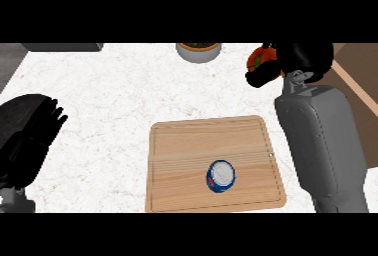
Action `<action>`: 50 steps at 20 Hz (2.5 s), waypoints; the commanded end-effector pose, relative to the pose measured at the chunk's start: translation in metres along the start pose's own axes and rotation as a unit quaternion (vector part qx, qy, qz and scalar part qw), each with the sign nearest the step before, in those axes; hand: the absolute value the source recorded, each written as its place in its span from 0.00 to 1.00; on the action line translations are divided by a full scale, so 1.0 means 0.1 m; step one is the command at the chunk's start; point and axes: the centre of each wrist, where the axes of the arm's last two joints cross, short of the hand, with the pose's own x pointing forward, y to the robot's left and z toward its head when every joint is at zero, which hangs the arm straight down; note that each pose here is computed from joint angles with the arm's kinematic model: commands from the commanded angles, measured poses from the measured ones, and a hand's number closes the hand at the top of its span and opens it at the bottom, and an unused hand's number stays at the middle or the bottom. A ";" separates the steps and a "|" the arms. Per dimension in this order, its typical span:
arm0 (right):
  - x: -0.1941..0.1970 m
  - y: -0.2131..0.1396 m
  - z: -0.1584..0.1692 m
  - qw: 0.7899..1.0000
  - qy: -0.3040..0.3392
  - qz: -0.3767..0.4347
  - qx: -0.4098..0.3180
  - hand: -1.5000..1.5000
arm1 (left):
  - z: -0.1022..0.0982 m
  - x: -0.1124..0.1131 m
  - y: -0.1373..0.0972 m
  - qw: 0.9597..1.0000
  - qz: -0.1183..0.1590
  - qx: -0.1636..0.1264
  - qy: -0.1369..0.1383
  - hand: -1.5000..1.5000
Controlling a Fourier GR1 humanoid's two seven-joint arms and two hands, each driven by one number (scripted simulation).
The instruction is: Pick the tomato from the cutting board and place it in the cardboard box
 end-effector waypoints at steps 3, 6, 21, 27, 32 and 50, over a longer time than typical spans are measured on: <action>-0.33 -0.51 -0.10 0.994 0.068 -0.013 -0.082 1.00 | 0.10 -0.01 0.08 1.000 0.002 0.001 -0.003 0.50; -0.22 -0.58 -0.24 0.990 0.100 -0.002 -0.104 1.00 | -0.06 -0.01 -0.04 1.000 -0.008 0.004 -0.007 0.50; -1.49 -0.65 -0.64 0.989 0.107 0.024 -0.101 1.00 | -0.06 0.08 -0.15 1.000 -0.004 -0.004 0.000 0.50; -1.76 -0.32 -0.75 0.991 0.112 0.002 -0.080 1.00 | 0.02 -0.06 -0.03 1.000 -0.007 -0.003 -0.010 0.50; -1.82 0.15 -0.84 0.991 0.126 -0.017 -0.033 1.00 | -0.02 0.02 -0.13 1.000 -0.005 -0.010 -0.006 0.50; -2.42 0.37 -0.75 0.943 0.158 -0.265 -0.128 0.00 | 0.04 0.00 0.02 1.000 -0.005 0.000 -0.004 0.50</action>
